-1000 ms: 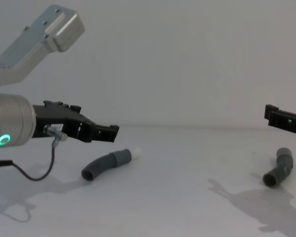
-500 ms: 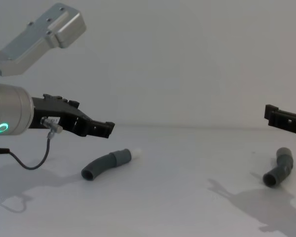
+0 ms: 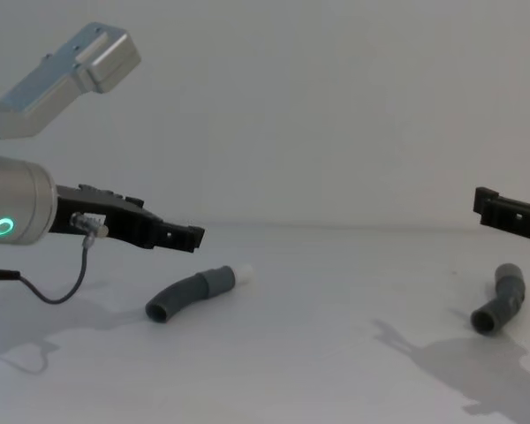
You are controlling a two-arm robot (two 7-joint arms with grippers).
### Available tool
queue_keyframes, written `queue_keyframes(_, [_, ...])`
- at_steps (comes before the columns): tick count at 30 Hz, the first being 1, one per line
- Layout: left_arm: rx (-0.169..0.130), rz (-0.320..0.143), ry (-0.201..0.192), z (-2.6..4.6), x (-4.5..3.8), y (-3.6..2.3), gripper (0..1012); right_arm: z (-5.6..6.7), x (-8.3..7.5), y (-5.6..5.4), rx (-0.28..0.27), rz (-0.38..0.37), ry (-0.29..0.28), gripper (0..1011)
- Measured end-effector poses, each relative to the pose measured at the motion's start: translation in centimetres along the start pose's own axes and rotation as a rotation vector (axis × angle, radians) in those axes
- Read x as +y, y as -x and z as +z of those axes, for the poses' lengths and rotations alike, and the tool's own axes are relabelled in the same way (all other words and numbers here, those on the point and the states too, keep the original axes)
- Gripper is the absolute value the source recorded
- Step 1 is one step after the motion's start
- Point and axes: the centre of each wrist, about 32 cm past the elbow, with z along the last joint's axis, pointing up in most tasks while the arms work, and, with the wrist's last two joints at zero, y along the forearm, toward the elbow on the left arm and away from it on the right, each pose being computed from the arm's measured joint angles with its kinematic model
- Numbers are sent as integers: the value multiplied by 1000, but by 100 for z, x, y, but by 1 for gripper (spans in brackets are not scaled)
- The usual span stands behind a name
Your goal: Use both hands to pick up one end of the pipe from the table, align the ends, and insert them.
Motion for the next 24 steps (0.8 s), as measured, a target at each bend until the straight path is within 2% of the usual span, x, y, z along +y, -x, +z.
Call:
queue_keyframes(6, [-5,-53,-38,57,-45,-97,1002,0,0,0,0,0,0,1001])
queue_keyframes(15, [-50,-133,-93,196,-132,-259,1002,0,0,0,0,0,0,1001])
queue_keyframes(20, [-52,-156,-106,227,-177,-329,1002,0,0,0,0,0,0,1002])
queue_keyframes(24, [-42,-165,-108,219,-213,-366,1001,0,0,0,0,0,0,1001])
